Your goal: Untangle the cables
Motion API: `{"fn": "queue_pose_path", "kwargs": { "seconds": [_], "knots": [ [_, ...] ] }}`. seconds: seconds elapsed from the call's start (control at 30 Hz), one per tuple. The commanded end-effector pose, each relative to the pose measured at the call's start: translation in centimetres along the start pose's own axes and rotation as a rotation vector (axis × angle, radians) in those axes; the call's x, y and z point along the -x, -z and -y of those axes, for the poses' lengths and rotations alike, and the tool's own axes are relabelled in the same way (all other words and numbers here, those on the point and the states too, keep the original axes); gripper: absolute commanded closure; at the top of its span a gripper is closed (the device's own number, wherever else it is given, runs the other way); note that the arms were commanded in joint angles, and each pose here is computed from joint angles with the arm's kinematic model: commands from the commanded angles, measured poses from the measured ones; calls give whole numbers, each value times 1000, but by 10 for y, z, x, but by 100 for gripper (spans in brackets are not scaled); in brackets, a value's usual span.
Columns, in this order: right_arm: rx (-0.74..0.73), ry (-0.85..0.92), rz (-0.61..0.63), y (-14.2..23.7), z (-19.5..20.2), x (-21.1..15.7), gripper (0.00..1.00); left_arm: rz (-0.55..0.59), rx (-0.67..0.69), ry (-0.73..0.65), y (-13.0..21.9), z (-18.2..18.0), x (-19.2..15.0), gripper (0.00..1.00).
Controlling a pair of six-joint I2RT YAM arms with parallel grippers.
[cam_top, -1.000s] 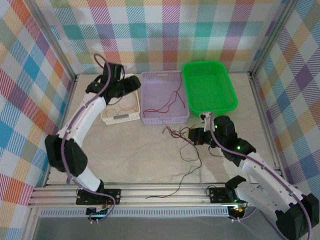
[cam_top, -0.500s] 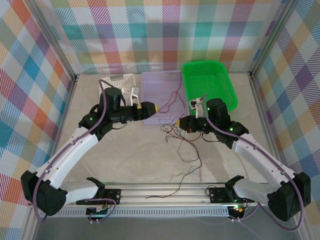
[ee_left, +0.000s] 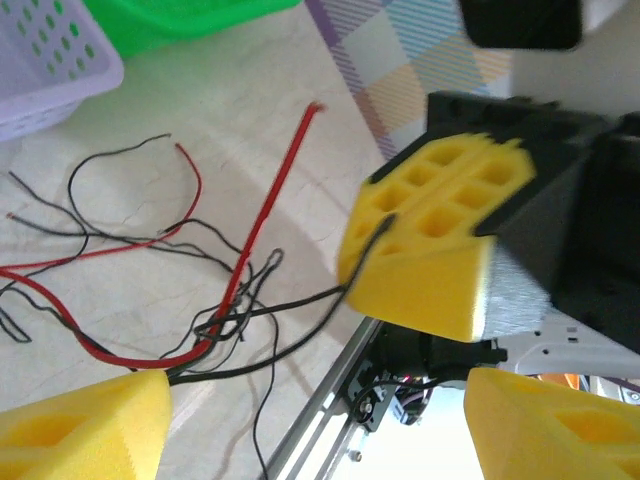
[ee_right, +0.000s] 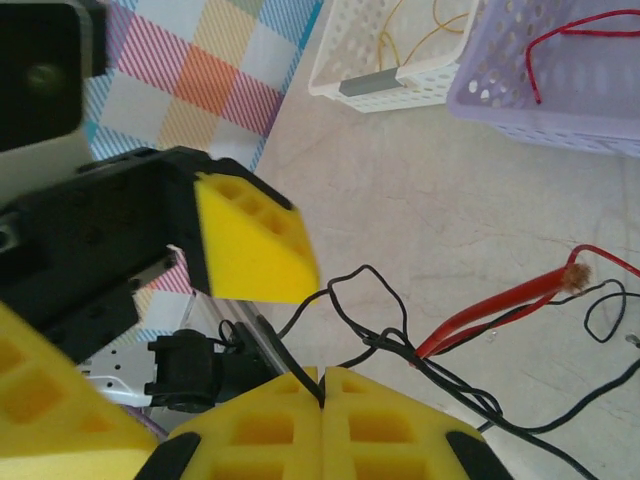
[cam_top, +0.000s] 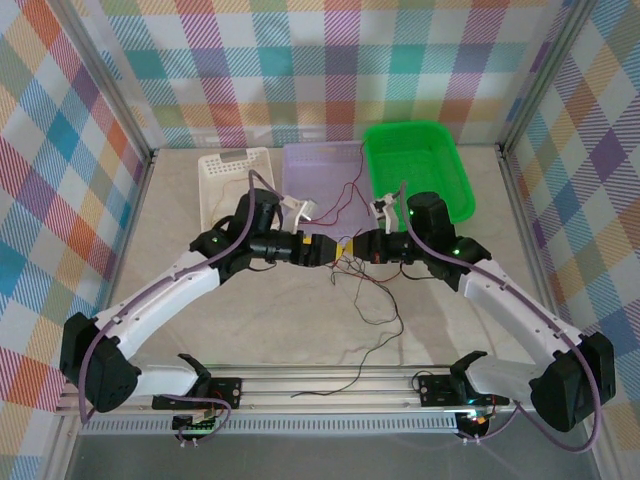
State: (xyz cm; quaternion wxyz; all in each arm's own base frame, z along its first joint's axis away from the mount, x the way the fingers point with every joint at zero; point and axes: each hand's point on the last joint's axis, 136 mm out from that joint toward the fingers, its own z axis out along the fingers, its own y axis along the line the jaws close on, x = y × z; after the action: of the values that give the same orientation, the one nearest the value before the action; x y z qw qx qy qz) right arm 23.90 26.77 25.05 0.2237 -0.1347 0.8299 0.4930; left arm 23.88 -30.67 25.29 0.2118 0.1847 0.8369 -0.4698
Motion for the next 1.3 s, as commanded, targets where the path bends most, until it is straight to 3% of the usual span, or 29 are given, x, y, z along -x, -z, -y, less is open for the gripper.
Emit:
{"fn": "queue_pose_path", "kwargs": {
  "seconds": [0.0, 0.13, 0.27, 0.4, 0.53, 0.63, 0.73, 1.27],
  "knots": [
    [61, 49, -2, 1, -19, 6, 100, -24, -11, -33, -3, 5, -1, 26],
    [80, 47, -22, -2, -20, 3, 100, -39, -15, -25, -8, 3, -3, 31],
    [74, 41, -39, -6, -14, -1, 100, -34, -17, -29, -8, 4, -2, 45],
    [89, 38, -60, -10, -14, -6, 100, -34, -12, -32, -8, 3, -2, 52],
    [90, 43, -73, -11, -13, -10, 100, -19, 21, -51, -3, 0, 0, 49],
    [93, 43, -76, -11, -12, -12, 100, 6, 27, -70, 2, 2, 2, 41],
    [103, 44, -82, -13, -14, -13, 100, -4, 10, -66, 0, 4, 1, 41],
    [85, 53, -104, -20, -12, -18, 100, -2, -11, -73, 2, 9, 1, 100]
  ]
}}
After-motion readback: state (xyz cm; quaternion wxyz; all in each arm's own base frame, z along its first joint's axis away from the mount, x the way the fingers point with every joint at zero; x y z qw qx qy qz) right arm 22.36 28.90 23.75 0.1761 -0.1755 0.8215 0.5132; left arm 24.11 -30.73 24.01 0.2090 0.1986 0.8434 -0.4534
